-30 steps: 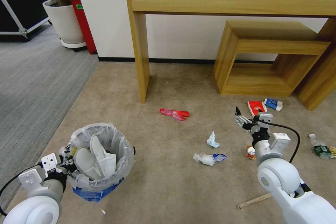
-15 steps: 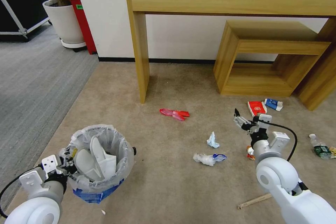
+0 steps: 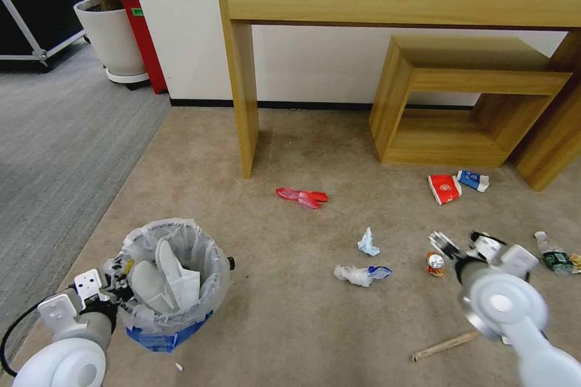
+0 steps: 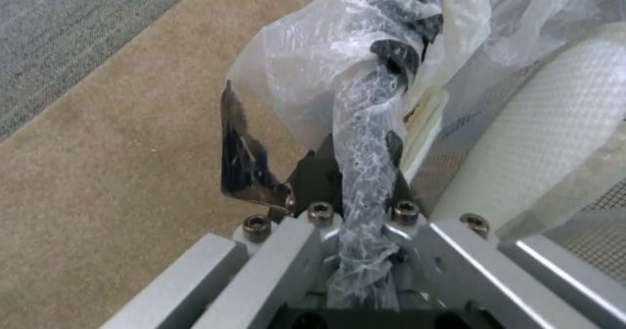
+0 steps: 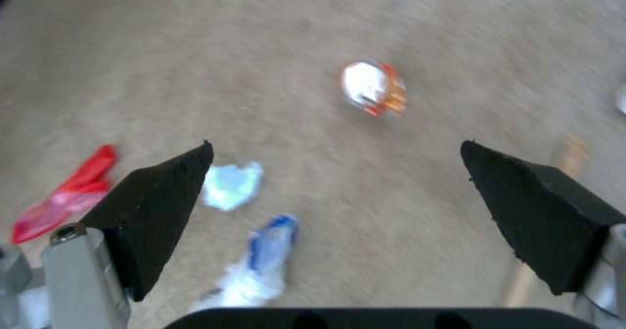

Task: Pick up the trash bin and place the garbage on the floor into it.

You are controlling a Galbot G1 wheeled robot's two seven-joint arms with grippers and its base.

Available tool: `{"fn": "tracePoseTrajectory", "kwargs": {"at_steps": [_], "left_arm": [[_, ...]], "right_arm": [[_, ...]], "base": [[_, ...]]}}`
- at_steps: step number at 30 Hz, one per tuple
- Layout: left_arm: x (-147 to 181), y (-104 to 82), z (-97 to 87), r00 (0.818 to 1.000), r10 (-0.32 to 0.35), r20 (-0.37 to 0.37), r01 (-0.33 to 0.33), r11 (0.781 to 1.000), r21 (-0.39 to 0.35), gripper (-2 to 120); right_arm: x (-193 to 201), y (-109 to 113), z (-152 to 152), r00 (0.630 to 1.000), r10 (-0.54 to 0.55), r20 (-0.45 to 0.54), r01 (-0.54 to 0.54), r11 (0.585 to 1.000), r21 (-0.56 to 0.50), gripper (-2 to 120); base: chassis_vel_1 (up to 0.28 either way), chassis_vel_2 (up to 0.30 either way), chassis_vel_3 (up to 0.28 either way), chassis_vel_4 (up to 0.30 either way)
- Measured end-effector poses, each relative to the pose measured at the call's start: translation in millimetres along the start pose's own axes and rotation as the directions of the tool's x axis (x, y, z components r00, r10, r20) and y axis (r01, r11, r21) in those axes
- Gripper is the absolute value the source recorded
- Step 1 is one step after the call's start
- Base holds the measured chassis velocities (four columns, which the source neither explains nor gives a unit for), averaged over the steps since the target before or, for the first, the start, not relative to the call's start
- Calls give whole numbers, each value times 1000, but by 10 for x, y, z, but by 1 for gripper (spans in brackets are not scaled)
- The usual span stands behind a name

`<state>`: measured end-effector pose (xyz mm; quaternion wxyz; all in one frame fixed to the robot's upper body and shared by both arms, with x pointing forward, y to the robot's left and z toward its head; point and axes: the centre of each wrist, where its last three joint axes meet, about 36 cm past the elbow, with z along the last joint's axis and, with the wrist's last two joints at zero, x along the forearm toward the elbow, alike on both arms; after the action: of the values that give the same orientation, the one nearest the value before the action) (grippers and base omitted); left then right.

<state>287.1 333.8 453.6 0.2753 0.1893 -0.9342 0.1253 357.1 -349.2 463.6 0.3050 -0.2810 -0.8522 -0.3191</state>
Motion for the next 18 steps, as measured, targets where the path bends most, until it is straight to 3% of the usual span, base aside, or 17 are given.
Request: {"fn": "tracePoseTrajectory", "kwargs": {"at_steps": [2, 8, 18], "left_arm": [[-66, -13, 15, 1000, -1, -6, 1, 1000, 6, 0], [-152, -25, 38, 1000, -5, -16, 5, 1000, 12, 0], [-230, -3, 52, 1000, -19, -21, 19, 1000, 15, 0]], "right_arm": [[-84, -196, -49, 996, 75, -50, -79, 993, -88, 97], [-375, -461, 6, 971, 180, -156, -208, 960, -187, 97], [-942, -869, 395, 909, 300, -290, -368, 904, -218, 99]], "base": [[0, 0, 0, 0], [0, 0, 0, 0], [0, 0, 0, 0]]}}
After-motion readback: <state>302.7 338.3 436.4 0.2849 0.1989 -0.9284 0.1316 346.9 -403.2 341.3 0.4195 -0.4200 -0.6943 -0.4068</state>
